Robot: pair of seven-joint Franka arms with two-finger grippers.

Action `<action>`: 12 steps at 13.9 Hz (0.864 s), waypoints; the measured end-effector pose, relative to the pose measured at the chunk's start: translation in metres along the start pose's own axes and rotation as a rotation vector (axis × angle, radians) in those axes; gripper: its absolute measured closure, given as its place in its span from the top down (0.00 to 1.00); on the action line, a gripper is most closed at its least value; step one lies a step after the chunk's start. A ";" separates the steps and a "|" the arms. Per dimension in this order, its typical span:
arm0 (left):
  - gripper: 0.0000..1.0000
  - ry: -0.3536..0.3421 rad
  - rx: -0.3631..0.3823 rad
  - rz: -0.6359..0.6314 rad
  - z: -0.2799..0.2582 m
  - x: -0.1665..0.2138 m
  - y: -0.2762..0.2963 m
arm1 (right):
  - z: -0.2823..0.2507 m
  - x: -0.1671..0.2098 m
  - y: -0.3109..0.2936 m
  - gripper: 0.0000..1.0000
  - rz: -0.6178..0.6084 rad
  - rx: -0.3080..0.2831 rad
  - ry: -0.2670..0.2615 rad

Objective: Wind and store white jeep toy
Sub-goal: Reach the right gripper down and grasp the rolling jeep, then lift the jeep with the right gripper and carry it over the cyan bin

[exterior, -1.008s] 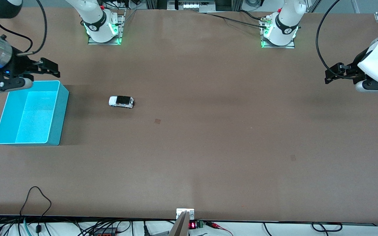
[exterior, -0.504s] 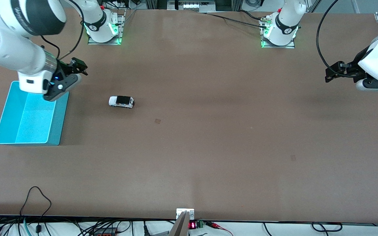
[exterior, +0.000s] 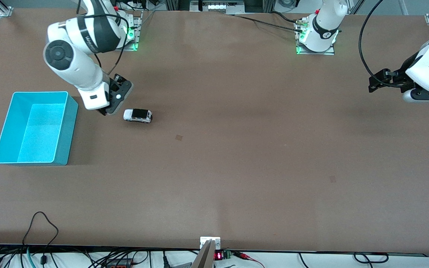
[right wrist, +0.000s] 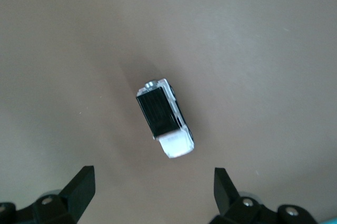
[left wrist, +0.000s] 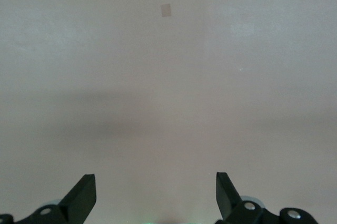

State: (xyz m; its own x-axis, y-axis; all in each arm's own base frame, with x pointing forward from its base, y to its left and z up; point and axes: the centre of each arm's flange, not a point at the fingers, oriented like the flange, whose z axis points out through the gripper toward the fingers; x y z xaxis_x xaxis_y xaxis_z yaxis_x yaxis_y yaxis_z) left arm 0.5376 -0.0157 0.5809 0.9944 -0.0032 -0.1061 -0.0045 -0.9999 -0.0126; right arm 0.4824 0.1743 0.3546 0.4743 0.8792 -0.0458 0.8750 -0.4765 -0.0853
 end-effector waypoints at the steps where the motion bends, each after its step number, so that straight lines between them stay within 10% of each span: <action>1: 1.00 -0.001 0.000 0.000 0.000 0.000 0.000 | 0.017 0.000 -0.006 1.00 -0.017 -0.011 0.009; 12: 1.00 -0.004 0.000 0.001 0.001 0.000 0.000 | 0.149 -0.006 -0.002 1.00 -0.153 -0.077 0.065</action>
State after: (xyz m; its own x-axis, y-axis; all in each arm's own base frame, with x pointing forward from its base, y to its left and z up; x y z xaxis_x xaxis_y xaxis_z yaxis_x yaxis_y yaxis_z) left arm 0.5372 -0.0159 0.5803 0.9939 -0.0037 -0.1101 -0.0051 -0.9999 -0.0127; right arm 0.4635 0.1703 0.2066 0.3379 0.9408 0.0268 0.9412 -0.3378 -0.0101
